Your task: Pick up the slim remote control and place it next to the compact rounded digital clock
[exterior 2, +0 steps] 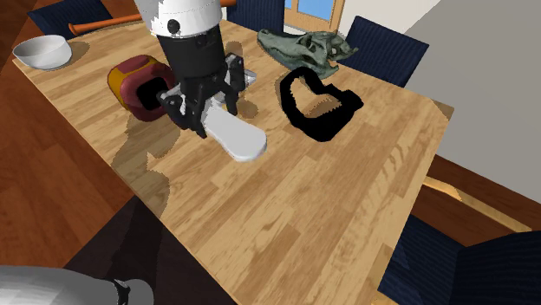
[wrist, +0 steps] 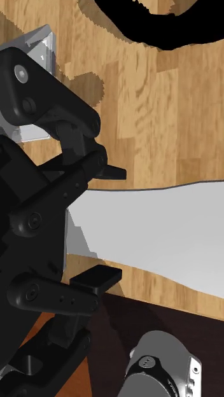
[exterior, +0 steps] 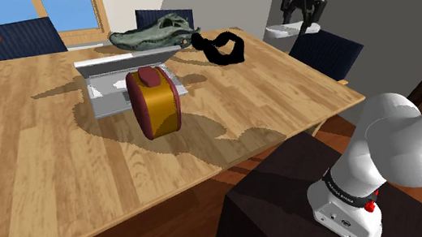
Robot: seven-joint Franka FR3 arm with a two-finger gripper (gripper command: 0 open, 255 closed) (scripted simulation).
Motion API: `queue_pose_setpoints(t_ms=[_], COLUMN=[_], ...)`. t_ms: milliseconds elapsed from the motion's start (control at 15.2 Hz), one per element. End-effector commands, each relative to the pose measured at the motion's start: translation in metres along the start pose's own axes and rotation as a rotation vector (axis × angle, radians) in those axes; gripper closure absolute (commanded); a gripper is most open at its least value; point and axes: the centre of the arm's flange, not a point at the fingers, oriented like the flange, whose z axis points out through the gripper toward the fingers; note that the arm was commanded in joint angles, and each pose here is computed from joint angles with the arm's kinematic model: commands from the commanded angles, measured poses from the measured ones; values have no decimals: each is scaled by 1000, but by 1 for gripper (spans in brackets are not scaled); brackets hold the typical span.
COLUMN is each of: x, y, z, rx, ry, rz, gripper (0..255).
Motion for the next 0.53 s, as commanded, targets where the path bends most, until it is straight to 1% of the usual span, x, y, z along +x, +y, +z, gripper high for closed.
queue_pose_setpoints(t_ms=[0, 462], x=[26, 114], y=[-5, -34], z=[0, -2], rx=[0, 0], ry=[0, 0], rz=[2, 2], gripper=[255, 255])
